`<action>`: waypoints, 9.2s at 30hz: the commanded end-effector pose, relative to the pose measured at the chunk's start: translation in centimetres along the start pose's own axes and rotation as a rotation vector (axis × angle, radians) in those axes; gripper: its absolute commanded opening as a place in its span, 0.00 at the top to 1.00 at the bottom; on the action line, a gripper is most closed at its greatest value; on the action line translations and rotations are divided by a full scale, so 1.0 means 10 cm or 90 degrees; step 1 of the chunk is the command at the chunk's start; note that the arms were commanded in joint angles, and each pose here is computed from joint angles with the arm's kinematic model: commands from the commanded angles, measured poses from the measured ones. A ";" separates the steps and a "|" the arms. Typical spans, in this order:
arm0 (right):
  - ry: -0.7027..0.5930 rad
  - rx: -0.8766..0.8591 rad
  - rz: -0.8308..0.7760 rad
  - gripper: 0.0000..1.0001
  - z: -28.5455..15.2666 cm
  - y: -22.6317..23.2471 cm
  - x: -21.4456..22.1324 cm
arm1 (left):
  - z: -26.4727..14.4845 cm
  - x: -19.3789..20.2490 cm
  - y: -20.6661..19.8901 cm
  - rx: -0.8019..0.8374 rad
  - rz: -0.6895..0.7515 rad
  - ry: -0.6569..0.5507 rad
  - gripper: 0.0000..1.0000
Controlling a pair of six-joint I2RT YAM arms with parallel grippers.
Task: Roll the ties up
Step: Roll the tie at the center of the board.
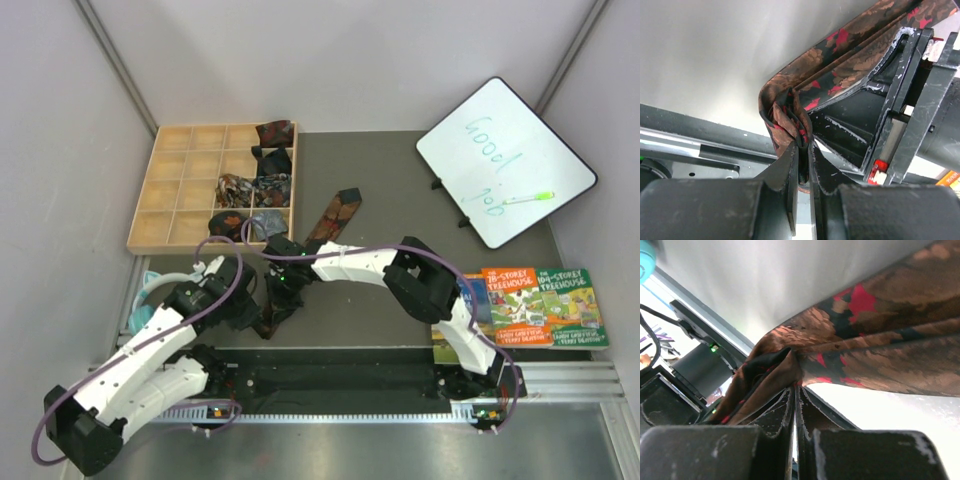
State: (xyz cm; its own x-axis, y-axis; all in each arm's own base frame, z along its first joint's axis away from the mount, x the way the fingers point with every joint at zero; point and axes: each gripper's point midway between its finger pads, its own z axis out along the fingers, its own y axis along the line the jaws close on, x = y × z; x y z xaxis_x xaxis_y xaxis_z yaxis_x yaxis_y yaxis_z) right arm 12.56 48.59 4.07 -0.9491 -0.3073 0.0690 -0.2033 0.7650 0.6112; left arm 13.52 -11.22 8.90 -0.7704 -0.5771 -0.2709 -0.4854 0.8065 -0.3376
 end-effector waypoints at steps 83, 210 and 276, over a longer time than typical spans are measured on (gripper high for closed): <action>-0.044 -0.139 -0.070 0.91 -0.55 0.51 -0.46 | -0.35 -0.45 0.20 -0.020 -0.028 -0.095 0.28; -0.005 -0.086 -0.049 1.00 0.04 0.16 -0.18 | 0.08 -0.19 0.32 -0.015 -0.112 -0.052 0.91; -0.020 -0.150 -0.023 1.00 0.00 0.69 -0.23 | -0.08 -0.52 0.09 -0.097 -0.001 -0.051 0.86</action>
State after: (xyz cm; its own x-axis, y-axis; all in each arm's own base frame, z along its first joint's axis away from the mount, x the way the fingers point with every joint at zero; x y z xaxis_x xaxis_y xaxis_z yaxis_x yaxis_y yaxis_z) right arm 14.17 52.20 6.79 -0.9576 -0.2855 0.0375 -0.1696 0.6644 0.7279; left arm 15.80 -7.14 9.91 -0.7532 -0.5711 -0.3265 -0.5453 0.8196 -0.1756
